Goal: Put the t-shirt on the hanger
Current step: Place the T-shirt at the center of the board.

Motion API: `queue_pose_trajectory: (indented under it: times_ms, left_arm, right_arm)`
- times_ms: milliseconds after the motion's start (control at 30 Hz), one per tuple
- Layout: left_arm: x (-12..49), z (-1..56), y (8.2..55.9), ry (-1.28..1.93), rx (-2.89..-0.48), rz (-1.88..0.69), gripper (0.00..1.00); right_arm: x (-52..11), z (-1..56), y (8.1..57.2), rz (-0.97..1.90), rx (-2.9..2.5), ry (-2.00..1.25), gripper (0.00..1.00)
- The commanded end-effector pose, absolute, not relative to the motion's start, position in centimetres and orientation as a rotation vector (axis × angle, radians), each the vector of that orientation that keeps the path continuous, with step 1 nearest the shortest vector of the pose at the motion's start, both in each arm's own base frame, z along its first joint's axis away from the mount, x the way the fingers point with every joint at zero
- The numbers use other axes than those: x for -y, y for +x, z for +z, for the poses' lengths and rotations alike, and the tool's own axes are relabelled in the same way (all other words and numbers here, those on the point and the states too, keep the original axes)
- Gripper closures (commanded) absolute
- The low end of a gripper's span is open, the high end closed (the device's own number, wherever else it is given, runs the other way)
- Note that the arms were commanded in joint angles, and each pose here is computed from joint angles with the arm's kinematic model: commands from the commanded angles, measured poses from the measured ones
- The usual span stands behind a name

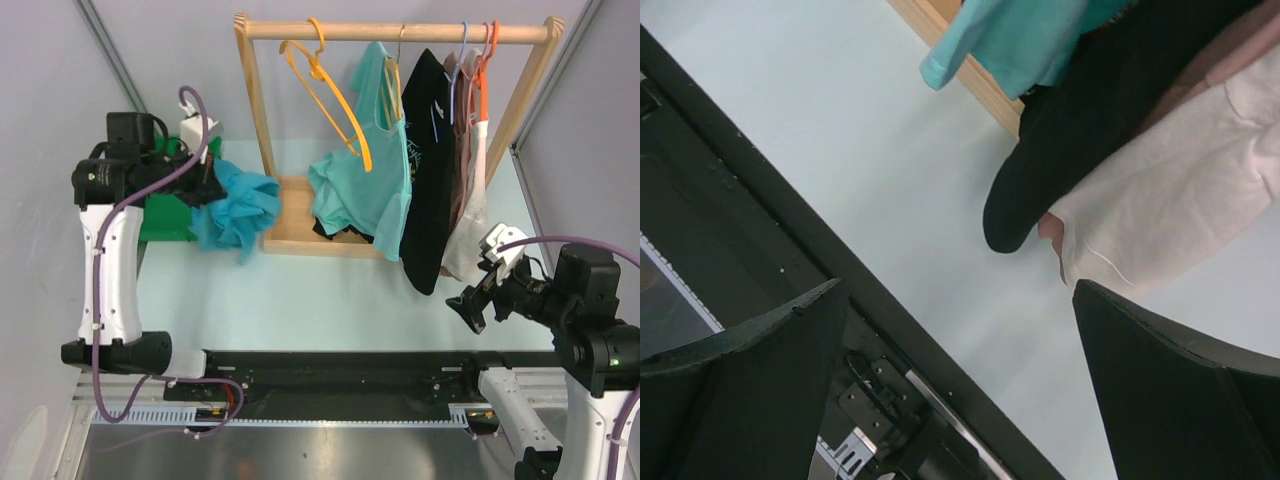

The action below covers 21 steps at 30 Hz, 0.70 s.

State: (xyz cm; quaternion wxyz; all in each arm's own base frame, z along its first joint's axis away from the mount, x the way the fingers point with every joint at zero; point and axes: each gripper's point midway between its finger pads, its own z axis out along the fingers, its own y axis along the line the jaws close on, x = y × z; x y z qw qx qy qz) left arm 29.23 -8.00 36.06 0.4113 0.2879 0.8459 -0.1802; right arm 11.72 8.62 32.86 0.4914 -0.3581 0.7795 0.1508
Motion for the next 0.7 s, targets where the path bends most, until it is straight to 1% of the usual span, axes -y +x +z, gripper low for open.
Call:
queue_pose_trajectory:
  times_ms: [0,67,133,167,200,300,400,533,667]
  left_arm:
    - [11.9,38.2,25.6,0.759,-2.043,-0.616,1.0]
    - [13.2,37.7,24.3,0.768,-2.048,-0.686,1.0]
    - [14.1,34.0,23.1,0.785,-2.107,-0.762,0.99]
    - [14.9,32.2,22.4,0.854,-2.135,-0.755,0.99]
    - [15.1,28.8,21.7,0.886,-2.218,-0.767,1.0]
    - [15.6,24.7,20.2,1.006,-2.289,-0.733,0.99]
    - [16.4,23.5,20.1,1.01,-2.298,-0.694,1.0]
    - [18.0,23.1,20.3,0.945,-2.319,-0.787,1.0]
    - [17.7,23.7,22.4,0.805,-2.311,-0.712,1.0]
  right_arm:
    - [-10.1,32.7,8.9,0.524,-1.928,-0.926,0.0]
    - [-10.3,32.7,8.8,0.535,-1.923,-0.935,0.0]
    - [-10.2,32.3,9.0,0.525,-1.921,-0.95,0.01]
    - [-10.1,32.0,9.2,0.516,-1.926,-0.954,0.0]
    - [-10.0,31.8,9.4,0.505,-1.921,-0.967,0.0]
    - [-10.3,31.6,9.3,0.534,-1.916,-0.991,0.0]
    - [-10.8,31.7,9.3,0.584,-1.916,-1.002,0.0]
    - [-11.5,31.9,9.3,0.65,-1.899,-1.016,0.01]
    - [-12.2,32.1,9.2,0.708,-1.878,-1.018,0.04]
